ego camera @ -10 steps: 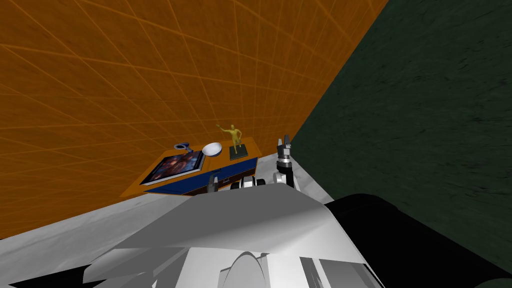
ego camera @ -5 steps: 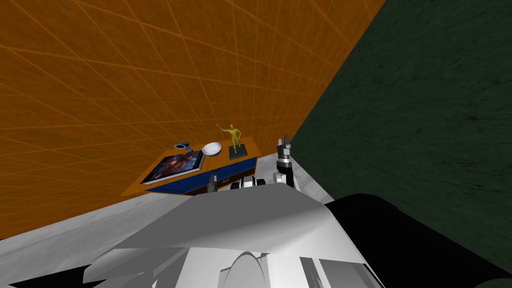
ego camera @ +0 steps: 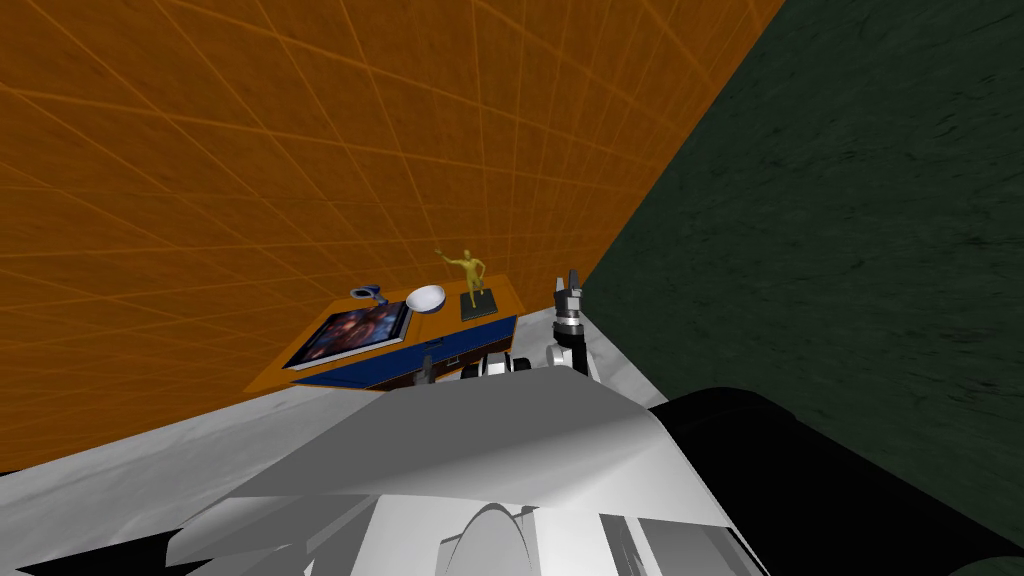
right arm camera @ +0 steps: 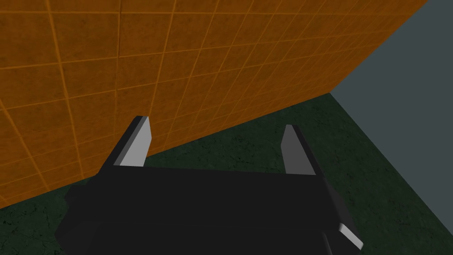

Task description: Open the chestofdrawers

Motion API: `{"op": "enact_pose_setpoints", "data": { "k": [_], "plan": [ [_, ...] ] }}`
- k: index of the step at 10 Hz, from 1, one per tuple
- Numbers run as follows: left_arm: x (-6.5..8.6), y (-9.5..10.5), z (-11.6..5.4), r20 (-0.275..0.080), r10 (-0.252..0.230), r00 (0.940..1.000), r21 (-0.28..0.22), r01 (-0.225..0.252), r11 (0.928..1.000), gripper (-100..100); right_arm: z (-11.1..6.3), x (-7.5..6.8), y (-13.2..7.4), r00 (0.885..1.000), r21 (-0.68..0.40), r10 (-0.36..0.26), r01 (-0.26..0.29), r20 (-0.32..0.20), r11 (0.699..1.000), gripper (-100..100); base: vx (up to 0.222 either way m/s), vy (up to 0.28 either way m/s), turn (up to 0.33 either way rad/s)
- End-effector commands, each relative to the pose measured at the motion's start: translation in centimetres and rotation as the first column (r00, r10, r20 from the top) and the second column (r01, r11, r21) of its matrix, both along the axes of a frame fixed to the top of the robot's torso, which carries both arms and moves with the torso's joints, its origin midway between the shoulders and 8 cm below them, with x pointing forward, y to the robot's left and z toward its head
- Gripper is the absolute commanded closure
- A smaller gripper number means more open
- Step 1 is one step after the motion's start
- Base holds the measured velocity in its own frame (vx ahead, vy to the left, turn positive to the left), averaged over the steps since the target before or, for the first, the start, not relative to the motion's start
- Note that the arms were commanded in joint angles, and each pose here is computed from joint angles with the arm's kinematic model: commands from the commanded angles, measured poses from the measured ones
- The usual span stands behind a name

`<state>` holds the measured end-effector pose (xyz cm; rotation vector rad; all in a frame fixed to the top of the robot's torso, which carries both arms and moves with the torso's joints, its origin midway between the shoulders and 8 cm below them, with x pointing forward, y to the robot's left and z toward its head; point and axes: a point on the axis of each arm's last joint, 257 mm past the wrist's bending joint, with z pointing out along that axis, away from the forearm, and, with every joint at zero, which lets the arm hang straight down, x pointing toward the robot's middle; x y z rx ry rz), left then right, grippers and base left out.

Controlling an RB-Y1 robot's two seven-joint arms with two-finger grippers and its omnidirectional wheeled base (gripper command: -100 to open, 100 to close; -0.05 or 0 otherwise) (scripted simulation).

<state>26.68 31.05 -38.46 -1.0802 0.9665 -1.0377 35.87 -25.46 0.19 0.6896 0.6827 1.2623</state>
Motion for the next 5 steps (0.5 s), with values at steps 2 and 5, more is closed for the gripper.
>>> {"op": "enact_pose_setpoints", "data": {
  "k": [2, 5],
  "plan": [
    [0.2, 3.1, 0.7, -0.015, -0.026, 0.9996, 0.077, 0.027, 0.9967, -100, 0.0, 0.0, 0.0, 1.000, 0.000, 0.000, 0.000, 0.000, 1.000, 0, -0.005, -0.009, 0.001],
    [0.8, 5.4, 1.3, -0.031, -0.041, 0.9987, 0.127, 0.045, 0.9909, -100, 0.0, 0.0, 0.0, 1.000, 0.000, 0.000, 0.000, 0.000, 1.000, 0, -0.008, -0.014, 0.002]
  ]
}}
